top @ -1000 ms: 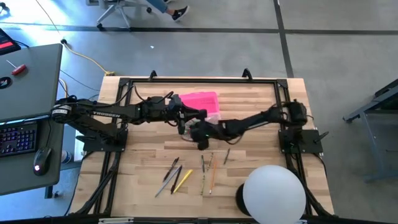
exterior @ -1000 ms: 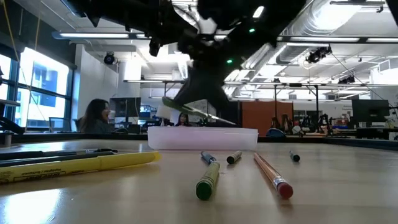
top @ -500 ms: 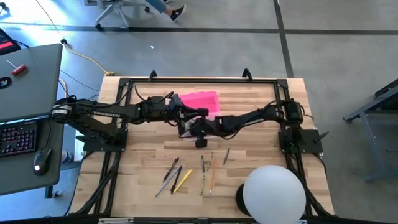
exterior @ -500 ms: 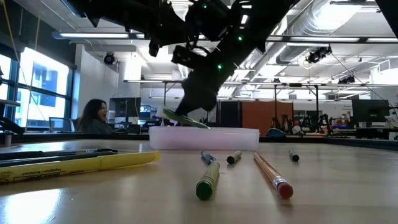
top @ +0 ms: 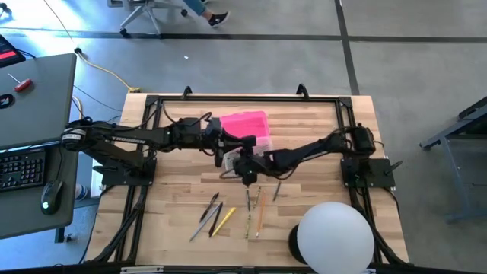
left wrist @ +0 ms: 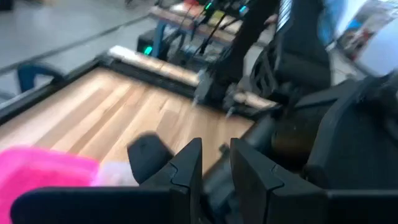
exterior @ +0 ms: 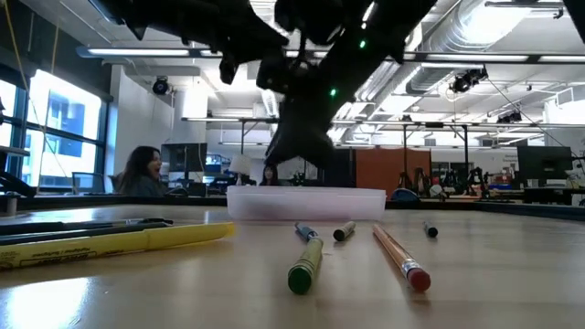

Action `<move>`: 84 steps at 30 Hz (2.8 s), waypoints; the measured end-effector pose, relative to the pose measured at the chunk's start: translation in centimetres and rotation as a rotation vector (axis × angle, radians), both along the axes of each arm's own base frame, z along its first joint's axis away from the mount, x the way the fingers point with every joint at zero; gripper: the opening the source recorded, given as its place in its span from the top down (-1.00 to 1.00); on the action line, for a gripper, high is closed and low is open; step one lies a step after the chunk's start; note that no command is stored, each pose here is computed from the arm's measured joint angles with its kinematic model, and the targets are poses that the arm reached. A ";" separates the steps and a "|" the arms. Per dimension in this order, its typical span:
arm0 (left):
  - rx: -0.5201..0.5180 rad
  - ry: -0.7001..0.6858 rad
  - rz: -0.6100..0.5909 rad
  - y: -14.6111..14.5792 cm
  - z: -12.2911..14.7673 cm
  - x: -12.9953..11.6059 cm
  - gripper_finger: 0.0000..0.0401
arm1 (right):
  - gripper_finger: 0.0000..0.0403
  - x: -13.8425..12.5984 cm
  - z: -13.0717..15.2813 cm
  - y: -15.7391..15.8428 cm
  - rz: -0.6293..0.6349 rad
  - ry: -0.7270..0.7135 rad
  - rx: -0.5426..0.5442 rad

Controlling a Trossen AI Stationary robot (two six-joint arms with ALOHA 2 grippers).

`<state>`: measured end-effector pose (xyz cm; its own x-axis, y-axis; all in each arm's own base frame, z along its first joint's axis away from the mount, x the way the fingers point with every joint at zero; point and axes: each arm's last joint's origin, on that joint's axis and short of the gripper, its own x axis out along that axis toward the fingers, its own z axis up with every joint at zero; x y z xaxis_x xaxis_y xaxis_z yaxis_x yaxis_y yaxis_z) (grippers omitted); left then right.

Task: Pick & place school supplies into a supply box
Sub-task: Put the left blue crayon into the pink supply box

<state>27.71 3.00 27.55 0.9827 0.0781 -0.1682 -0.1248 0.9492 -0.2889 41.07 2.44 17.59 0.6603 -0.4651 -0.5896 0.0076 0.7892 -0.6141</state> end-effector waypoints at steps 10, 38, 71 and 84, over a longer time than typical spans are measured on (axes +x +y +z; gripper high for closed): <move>0.002 -0.034 -0.005 -0.3 2.2 -2.4 0.44 | 0.53 -4.5 6.5 3.5 0.332 0.091 0.233; -0.039 0.066 0.001 -0.3 1.3 -2.7 0.44 | 0.53 -14.1 -3.5 3.5 0.967 0.096 0.426; -0.027 0.067 0.041 -0.2 1.3 -2.7 0.44 | 0.60 -13.0 -11.0 -1.6 1.052 0.062 0.627; -0.016 0.068 0.040 -0.2 1.3 -2.7 0.44 | 0.96 -12.5 -9.0 -0.7 1.052 -0.029 0.729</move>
<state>24.96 2.80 28.87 0.9650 0.1138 -0.2364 -0.1826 0.9383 -0.2938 28.53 1.70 8.59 0.5285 0.7099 -0.4655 -0.8163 0.5755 -0.0490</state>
